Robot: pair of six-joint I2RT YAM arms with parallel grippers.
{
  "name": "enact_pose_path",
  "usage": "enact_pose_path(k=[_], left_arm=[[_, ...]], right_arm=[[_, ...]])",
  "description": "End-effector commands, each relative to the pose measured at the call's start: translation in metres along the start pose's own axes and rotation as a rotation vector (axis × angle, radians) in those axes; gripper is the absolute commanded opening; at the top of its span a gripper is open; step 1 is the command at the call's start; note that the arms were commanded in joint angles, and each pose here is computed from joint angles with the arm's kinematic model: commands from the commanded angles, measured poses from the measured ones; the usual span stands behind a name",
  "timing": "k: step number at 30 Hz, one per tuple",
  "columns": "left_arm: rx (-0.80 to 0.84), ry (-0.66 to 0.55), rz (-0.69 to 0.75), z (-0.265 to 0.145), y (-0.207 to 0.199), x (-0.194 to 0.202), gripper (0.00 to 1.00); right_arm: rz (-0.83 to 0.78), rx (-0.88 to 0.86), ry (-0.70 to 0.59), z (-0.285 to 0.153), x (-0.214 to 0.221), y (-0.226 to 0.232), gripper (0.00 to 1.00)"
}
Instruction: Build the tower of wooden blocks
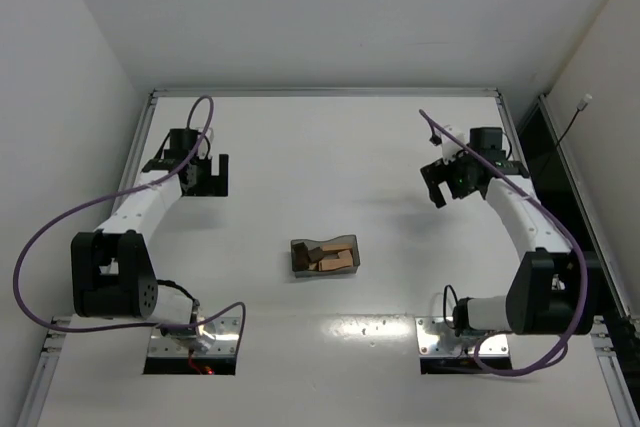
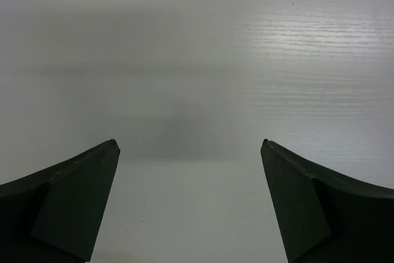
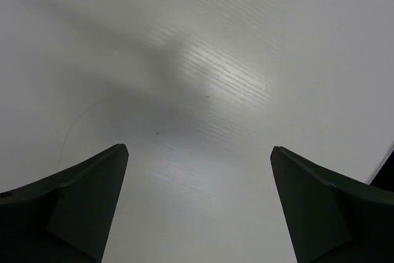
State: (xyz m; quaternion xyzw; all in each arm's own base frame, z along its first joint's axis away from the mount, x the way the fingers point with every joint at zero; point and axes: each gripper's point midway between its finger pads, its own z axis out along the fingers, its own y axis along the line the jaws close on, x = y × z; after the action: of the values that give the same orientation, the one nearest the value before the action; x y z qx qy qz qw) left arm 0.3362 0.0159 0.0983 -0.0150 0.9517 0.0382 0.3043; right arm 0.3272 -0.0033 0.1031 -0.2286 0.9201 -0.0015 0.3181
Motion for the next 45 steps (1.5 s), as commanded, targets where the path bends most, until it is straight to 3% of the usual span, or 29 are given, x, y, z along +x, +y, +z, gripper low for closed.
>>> enact_pose_path(k=[1, 3, 8, 11, 14, 20, 26, 34, 36, 45], left_arm=[[0.001, -0.049, -0.001, -0.011, 0.002, -0.008, 1.00], [-0.011, -0.051, -0.002, -0.013, 0.005, -0.011, 1.00], [-0.022, -0.050, -0.002, -0.014, 0.007, -0.015, 1.00], [-0.022, -0.052, 0.007, -0.016, 0.007, -0.017, 1.00], [-0.028, -0.042, 0.020, -0.015, 0.011, -0.017, 1.00], [-0.019, -0.050, 0.029, -0.018, 0.010, -0.022, 1.00], [-0.019, -0.031, 0.031, -0.016, 0.010, -0.018, 1.00], [-0.037, -0.018, 0.063, -0.011, 0.014, -0.020, 1.00], [-0.046, -0.020, 0.063, -0.010, 0.016, -0.023, 1.00], [-0.038, -0.002, 0.068, -0.002, 0.019, -0.030, 1.00]], right_arm=[[-0.116, -0.081, -0.097, -0.015, -0.033, 0.010, 0.97], [-0.209, -0.179, -0.170, -0.026, -0.050, 0.037, 0.92], [-0.643, -0.364, -0.305, -0.065, -0.070, 0.133, 0.89], [-0.815, -0.477, -0.321, -0.077, -0.063, 0.184, 0.84], [-0.880, -0.567, -0.321, -0.077, -0.058, 0.219, 0.77], [-0.877, -0.628, -0.292, -0.051, -0.066, 0.252, 0.69], [-0.823, -0.678, -0.300, -0.035, -0.102, 0.267, 0.62], [-0.839, -0.844, -0.239, -0.028, -0.088, 0.292, 0.55], [-0.844, -0.853, -0.216, -0.025, -0.082, 0.292, 0.50], [-0.871, -0.866, -0.144, 0.007, -0.066, 0.298, 0.48]])
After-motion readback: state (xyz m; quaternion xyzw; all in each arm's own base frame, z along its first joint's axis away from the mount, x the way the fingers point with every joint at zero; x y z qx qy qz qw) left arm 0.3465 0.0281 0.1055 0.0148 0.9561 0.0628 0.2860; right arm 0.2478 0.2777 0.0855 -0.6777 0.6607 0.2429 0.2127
